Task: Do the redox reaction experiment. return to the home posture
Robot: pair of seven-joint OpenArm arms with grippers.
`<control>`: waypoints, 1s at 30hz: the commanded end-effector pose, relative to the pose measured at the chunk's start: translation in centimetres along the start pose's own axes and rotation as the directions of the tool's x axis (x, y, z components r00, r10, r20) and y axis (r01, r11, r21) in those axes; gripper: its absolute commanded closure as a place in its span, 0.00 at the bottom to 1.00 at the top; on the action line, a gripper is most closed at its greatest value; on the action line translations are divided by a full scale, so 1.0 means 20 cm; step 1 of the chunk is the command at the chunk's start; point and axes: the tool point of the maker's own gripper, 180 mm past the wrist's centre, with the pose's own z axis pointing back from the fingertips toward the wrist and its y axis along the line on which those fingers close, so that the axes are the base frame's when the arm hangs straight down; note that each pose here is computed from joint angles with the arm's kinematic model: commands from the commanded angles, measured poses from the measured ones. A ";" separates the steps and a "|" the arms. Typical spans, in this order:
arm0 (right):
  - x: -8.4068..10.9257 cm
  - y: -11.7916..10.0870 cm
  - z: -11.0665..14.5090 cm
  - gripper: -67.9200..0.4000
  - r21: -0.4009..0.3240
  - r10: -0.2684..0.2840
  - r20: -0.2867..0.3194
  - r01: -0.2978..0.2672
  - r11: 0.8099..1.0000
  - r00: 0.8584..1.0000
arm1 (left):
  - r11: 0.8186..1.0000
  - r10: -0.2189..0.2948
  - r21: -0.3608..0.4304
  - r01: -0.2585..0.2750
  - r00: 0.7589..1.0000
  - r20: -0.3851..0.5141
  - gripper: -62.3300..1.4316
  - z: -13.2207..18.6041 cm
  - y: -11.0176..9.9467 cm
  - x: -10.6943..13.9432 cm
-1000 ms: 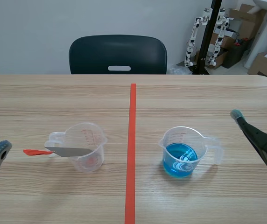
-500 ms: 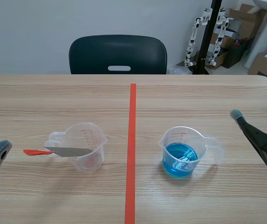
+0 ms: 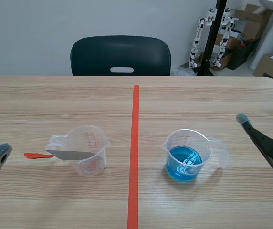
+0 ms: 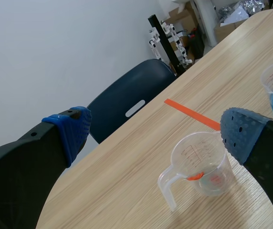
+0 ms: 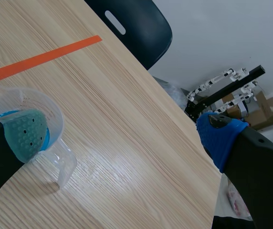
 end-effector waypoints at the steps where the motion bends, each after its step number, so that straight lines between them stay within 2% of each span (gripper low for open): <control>1: 0.04 -0.02 -0.01 0.00 -0.007 0.008 0.022 -0.008 1.000 1.000 | 1.000 0.002 0.016 -0.002 1.000 0.024 0.09 -0.01 0.02 0.03; 16: 0.03 -0.02 -0.01 0.00 -0.006 0.007 0.012 -0.007 1.000 1.000 | 1.000 0.002 0.016 -0.002 1.000 0.024 0.09 -0.01 0.02 0.03; 20: 0.04 0.02 -0.01 0.00 0.039 0.001 0.020 -0.001 0.999 1.000 | 1.000 0.002 0.016 -0.002 1.000 0.024 0.09 -0.01 0.02 0.03; 30: 0.03 0.02 -0.01 0.00 0.038 0.001 0.012 -0.002 0.999 1.000 | 1.000 0.002 0.016 -0.002 1.000 0.024 0.09 -0.01 0.02 0.03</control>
